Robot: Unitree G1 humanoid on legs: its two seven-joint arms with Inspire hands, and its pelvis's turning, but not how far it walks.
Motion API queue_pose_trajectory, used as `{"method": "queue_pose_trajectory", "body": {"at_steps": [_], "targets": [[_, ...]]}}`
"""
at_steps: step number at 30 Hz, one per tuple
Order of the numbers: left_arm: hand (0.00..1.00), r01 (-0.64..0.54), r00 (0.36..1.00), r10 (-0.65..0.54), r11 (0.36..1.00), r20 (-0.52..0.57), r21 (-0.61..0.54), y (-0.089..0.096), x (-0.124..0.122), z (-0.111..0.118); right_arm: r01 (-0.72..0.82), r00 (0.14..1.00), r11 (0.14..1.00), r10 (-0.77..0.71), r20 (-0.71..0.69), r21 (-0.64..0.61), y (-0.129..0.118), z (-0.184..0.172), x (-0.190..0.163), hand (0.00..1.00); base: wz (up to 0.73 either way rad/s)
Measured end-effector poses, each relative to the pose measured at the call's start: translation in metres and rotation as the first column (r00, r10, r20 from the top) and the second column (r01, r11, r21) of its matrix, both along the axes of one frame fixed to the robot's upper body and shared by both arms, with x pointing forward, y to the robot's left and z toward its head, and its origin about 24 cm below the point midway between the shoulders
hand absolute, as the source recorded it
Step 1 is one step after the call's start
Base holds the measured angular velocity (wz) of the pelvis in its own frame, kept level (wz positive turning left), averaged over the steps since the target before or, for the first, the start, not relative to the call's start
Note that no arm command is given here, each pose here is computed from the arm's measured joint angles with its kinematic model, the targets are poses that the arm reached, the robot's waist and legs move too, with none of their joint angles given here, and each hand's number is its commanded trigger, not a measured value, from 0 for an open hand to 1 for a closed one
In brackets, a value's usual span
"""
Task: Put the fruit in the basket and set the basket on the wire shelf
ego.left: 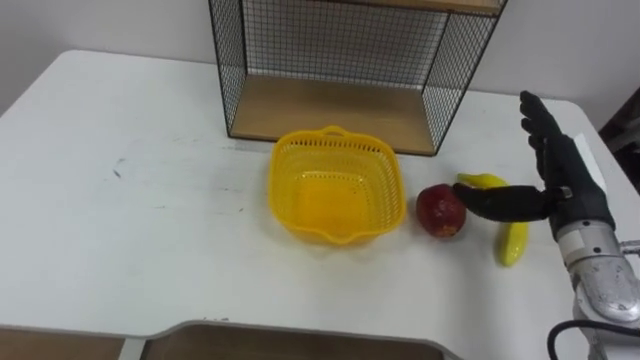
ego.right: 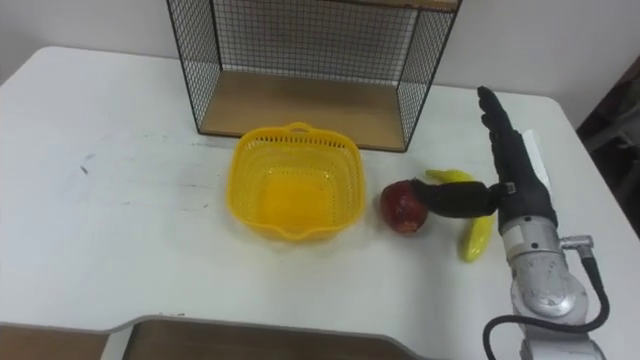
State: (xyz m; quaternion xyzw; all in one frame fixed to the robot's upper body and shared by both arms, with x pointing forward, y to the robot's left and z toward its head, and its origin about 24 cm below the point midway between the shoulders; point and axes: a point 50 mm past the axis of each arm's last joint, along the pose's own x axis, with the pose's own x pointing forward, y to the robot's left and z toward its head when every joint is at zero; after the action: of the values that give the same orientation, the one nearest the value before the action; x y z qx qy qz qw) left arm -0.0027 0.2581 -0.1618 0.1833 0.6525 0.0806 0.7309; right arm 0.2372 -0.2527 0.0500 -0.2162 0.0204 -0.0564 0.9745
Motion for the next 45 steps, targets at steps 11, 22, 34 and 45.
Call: {"method": "queue_pose_trajectory", "body": {"at_steps": [11,22,34,45], "targets": [[0.00,0.007,1.000,-0.007,1.000,0.003,-0.002,0.000,0.002,0.000,-0.079,0.994,0.997,0.077,-0.077,-0.026,0.012,-0.013,0.002,0.00,0.00],[0.00,0.030,1.000,-0.030,1.000,-0.001,-0.007,-0.002,0.003,-0.001,-0.093,0.992,0.995,0.091,-0.090,-0.024,0.016,-0.015,0.002,0.00,0.04],[0.00,0.038,0.999,-0.038,0.999,-0.022,-0.016,-0.004,0.000,-0.001,-0.131,0.968,0.990,0.116,-0.224,-0.051,0.017,-0.039,-0.002,0.00,0.03],[0.00,0.039,0.999,-0.039,0.999,-0.019,-0.016,-0.004,0.001,-0.001,-0.120,0.950,0.992,0.104,-0.294,-0.037,0.012,-0.054,-0.007,0.00,0.02]]}}
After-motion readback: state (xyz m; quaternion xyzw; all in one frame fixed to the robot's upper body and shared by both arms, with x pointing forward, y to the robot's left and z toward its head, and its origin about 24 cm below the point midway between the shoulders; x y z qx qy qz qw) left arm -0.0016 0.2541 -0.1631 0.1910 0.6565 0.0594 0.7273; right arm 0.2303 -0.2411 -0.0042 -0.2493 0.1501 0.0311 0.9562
